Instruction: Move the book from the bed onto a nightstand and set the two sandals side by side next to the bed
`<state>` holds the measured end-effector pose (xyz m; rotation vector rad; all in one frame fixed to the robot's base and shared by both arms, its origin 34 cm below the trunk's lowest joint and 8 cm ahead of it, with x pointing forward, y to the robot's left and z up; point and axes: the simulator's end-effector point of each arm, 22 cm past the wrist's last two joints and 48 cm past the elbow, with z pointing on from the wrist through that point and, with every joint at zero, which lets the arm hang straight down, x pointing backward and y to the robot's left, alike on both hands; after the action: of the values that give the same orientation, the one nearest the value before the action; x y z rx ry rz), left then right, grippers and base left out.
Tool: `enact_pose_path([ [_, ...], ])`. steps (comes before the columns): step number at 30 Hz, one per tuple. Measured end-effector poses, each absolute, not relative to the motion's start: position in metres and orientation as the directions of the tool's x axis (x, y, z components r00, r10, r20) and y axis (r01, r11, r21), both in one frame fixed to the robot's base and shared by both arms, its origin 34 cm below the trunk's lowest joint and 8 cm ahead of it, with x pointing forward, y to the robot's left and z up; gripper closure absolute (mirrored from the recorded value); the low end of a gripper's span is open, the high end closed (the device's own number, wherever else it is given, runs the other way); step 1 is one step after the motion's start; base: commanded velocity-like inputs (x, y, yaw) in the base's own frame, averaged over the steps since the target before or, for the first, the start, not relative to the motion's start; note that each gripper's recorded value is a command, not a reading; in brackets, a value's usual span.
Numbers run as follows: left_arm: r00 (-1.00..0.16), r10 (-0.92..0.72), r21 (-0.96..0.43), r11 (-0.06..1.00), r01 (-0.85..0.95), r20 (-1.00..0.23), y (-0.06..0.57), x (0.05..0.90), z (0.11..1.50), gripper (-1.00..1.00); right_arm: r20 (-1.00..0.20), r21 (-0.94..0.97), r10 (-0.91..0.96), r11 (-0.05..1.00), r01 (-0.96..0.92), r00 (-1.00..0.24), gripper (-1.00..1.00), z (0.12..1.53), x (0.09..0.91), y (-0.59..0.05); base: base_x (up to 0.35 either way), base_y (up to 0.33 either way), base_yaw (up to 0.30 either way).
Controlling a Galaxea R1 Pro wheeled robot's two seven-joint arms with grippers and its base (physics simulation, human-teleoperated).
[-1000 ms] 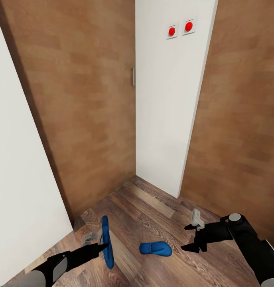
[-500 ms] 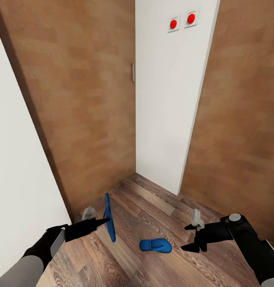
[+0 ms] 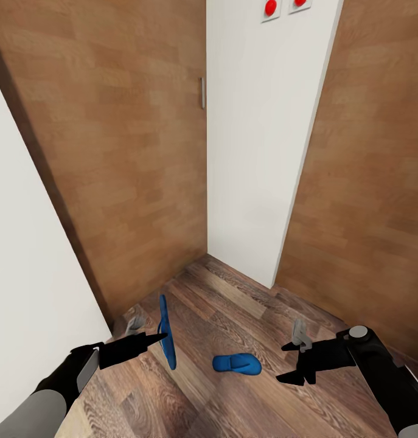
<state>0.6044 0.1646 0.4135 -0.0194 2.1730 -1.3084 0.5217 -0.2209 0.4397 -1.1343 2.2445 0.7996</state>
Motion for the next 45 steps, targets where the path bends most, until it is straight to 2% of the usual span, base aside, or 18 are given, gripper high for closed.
enact_pose_path([
  [25,-0.824,-0.305,-0.810,0.515,0.280,-0.478,0.164,0.604,0.413,1.00,-0.657,0.273,-0.539,0.482,-0.833,-0.527,-1.00,0.442,0.523,-0.221,0.000,0.000,0.000],
  [45,-0.862,-0.302,-0.830,0.516,0.213,-0.408,0.161,0.594,0.367,1.00,-0.637,0.298,-0.553,0.467,-0.833,-0.538,-1.00,0.417,0.523,-0.216,0.000,0.000,0.000],
])
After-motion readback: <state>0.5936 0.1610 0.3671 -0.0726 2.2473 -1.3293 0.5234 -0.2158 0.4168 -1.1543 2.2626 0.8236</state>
